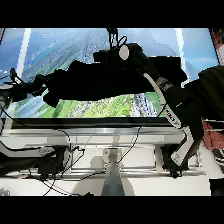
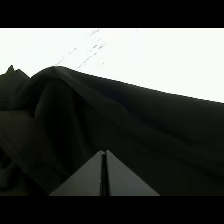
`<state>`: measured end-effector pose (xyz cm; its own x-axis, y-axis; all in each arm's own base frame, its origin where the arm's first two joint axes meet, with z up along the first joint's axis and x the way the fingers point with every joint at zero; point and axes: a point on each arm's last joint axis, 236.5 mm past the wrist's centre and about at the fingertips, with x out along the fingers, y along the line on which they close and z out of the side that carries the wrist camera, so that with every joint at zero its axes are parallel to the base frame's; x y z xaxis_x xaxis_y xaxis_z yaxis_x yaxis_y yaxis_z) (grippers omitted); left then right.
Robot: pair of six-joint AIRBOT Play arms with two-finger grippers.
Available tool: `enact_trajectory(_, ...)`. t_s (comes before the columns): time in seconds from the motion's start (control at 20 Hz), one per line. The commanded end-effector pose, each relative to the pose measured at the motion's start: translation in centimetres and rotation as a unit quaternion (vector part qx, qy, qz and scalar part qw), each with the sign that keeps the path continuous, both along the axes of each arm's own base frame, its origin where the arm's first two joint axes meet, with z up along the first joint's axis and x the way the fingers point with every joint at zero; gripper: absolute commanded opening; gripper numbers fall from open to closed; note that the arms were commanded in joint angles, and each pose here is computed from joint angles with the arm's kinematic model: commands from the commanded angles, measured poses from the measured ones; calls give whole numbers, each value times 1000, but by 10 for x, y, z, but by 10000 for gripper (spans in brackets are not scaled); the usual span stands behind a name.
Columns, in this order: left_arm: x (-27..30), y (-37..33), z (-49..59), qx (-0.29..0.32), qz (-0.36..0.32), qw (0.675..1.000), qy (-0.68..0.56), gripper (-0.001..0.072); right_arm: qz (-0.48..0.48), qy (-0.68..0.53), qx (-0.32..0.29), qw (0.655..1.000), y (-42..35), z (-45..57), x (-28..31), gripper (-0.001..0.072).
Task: Fold the clothes and pants, and hang the long-sleeved shirts on hangers.
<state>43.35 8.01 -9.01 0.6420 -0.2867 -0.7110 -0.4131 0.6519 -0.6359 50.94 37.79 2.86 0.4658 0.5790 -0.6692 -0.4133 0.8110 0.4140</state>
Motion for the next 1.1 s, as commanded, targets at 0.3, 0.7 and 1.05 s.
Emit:
enact_trajectory(0.3,52,14,9,82,32,994,-59,10,1,-10,-14,1000,-5,-2,3,19)
enact_trajectory(0.7,12,-39,151,101,-123,981,-113,7,3,-12,-25,1000,-8,-4,3,18)
enact_trajectory(1.05,-115,-44,71,111,-208,965,118,8,3,-11,-26,1000,-8,-4,3,18)
